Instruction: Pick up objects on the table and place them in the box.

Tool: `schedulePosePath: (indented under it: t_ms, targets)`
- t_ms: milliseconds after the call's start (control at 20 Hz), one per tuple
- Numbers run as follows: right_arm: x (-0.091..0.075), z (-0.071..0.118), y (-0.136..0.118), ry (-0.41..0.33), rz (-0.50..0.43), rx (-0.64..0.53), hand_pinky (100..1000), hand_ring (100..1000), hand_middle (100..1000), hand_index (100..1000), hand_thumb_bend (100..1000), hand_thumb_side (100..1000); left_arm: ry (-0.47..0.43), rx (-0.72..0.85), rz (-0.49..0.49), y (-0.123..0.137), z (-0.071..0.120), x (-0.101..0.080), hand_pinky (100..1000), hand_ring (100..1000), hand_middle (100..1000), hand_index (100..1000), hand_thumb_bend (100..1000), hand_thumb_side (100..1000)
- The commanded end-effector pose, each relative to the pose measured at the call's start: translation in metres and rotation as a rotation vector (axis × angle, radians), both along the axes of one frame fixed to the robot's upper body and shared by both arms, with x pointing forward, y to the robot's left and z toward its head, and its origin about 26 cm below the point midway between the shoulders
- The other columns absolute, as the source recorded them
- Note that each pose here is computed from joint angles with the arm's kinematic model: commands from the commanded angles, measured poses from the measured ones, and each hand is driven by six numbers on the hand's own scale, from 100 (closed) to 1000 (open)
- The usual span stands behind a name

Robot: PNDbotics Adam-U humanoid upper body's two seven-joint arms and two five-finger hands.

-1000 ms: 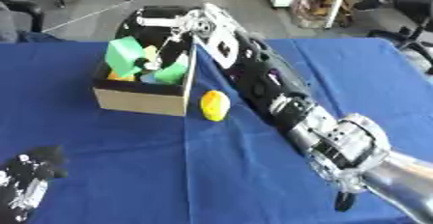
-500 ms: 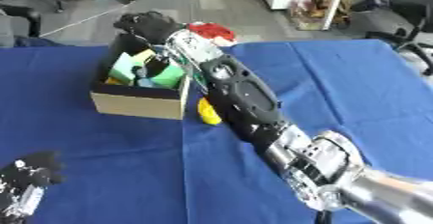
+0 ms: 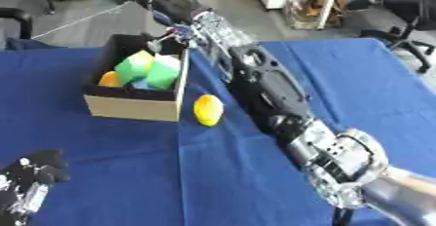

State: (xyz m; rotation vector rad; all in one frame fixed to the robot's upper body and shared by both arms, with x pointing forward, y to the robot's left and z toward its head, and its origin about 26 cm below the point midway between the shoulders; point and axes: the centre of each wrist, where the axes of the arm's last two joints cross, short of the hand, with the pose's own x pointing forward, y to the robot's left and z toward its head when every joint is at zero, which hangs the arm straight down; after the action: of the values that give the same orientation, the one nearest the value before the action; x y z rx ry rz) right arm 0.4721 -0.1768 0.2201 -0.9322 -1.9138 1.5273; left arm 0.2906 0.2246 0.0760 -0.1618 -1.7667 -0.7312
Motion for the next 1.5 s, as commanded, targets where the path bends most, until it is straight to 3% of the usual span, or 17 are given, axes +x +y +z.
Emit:
schedulePosePath:
  t_ms: [50,200,350,550,750,950,1200,1300,1350,1500]
  targets:
    - [-0.018,0.029,-0.036,0.014,0.033,0.031,879,848,840,956,125,138,-0.023,0.016,0.02,0.006,0.006,0.0,734,618,640,814,100,596]
    - [-0.031,0.018,-0.063,0.135,0.021,0.004,883,850,825,935,100,160,-0.024,0.022,0.032,0.009,0.005,0.0,735,618,640,814,100,596]
    - [-0.035,-0.01,-0.081,0.301,0.01,-0.062,880,848,800,910,100,288,-0.024,0.023,0.036,0.01,0.005,0.0,735,618,640,814,100,597]
    - [-0.028,-0.055,-0.085,0.509,0.009,-0.174,887,859,813,925,100,440,-0.025,0.022,0.033,0.009,0.006,0.0,735,618,640,814,100,597]
    - [-0.02,-0.088,-0.079,0.615,0.002,-0.267,889,863,822,932,111,476,-0.025,0.019,0.034,0.009,0.006,0.0,735,618,640,814,100,595]
    - [-0.016,-0.107,-0.072,0.648,0.006,-0.313,891,867,828,943,134,508,-0.025,0.015,0.033,0.008,0.006,0.0,735,618,639,814,100,596]
    - [-0.014,-0.116,-0.058,0.637,0.036,-0.339,882,850,795,903,128,433,-0.023,0.013,0.03,0.008,0.005,0.0,735,618,639,814,100,597]
    - [-0.013,-0.115,-0.051,0.599,0.036,-0.331,863,818,717,801,137,299,-0.022,0.013,0.032,0.008,0.005,0.0,735,618,639,814,100,597]
    - [-0.012,-0.114,-0.048,0.57,0.029,-0.322,841,783,602,706,147,137,-0.021,0.013,0.032,0.008,0.005,0.0,735,617,639,814,100,598]
    - [-0.011,-0.109,-0.042,0.457,-0.012,-0.26,782,689,417,514,125,111,-0.021,0.011,0.033,0.008,0.005,0.0,735,617,639,814,100,598]
